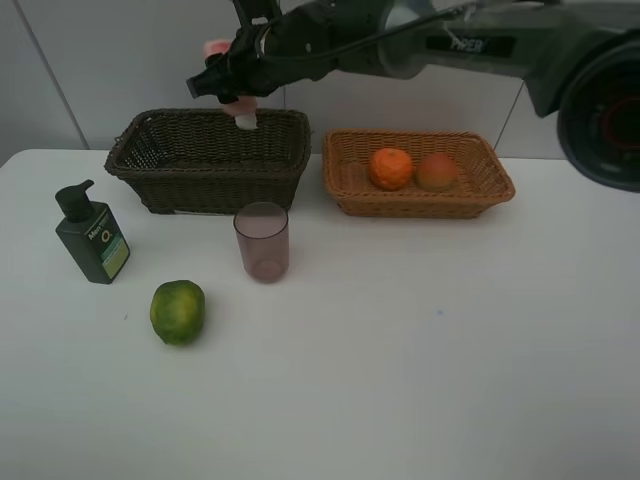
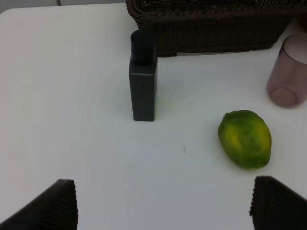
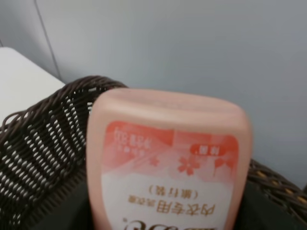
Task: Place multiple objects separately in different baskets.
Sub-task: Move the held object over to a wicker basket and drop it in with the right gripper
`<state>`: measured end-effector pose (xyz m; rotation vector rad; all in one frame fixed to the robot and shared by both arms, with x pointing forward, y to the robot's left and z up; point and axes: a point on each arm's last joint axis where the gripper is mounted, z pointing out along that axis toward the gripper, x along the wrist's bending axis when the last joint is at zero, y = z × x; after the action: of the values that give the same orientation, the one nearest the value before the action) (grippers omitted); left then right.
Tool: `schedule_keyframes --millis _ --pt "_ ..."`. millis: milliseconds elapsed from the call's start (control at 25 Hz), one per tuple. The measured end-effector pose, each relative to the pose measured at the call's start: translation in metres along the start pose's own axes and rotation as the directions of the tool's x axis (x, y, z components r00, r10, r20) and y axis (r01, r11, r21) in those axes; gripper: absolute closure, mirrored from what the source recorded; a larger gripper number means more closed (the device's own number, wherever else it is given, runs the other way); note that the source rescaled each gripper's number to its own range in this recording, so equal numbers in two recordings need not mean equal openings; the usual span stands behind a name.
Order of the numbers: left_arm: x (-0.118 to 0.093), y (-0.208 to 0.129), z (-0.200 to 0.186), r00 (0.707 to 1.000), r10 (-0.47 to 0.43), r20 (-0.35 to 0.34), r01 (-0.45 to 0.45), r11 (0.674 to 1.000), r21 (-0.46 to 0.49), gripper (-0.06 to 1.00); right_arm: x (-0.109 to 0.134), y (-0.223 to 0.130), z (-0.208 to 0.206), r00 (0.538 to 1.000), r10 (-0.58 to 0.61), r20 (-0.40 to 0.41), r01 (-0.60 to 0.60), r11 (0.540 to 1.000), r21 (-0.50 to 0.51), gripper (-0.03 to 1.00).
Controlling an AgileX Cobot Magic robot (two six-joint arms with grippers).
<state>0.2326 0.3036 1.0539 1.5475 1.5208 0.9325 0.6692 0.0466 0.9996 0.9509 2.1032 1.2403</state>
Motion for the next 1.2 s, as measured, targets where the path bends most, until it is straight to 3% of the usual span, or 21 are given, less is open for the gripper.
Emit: schedule_keyframes --millis 160,480,800,880,1080,1200 --pt "0.0 0.0 0.0 1.0 0.0 0.0 0.0 1.0 0.0 0.01 0.002 -0.017 0.017 1.0 0.009 -0.013 -0.01 1.0 -0.023 0.97" --pt "0.0 0.0 0.0 1.0 0.0 0.0 0.0 1.0 0.0 0.01 -0.006 -0.055 0.043 0.999 0.033 -0.003 -0.033 0.999 0.029 0.97" --pt "0.0 0.0 0.0 1.0 0.0 0.0 0.0 1.0 0.0 0.01 -0.01 -0.061 0.047 0.999 0.053 0.001 -0.053 0.998 0.033 0.96" --pt "0.0 0.0 0.0 1.0 0.0 0.0 0.0 1.0 0.0 0.01 -0.01 -0.061 0.047 0.998 0.06 0.0 -0.06 0.998 0.032 0.85" --pt "0.0 0.0 0.0 1.0 0.0 0.0 0.0 1.0 0.0 0.01 -0.01 -0.057 0.044 0.998 0.06 0.002 -0.06 0.998 0.036 0.43" --pt "0.0 0.0 0.0 1.0 0.0 0.0 0.0 1.0 0.0 0.01 -0.012 -0.049 0.036 0.998 0.06 0.009 -0.061 0.996 0.067 0.36"
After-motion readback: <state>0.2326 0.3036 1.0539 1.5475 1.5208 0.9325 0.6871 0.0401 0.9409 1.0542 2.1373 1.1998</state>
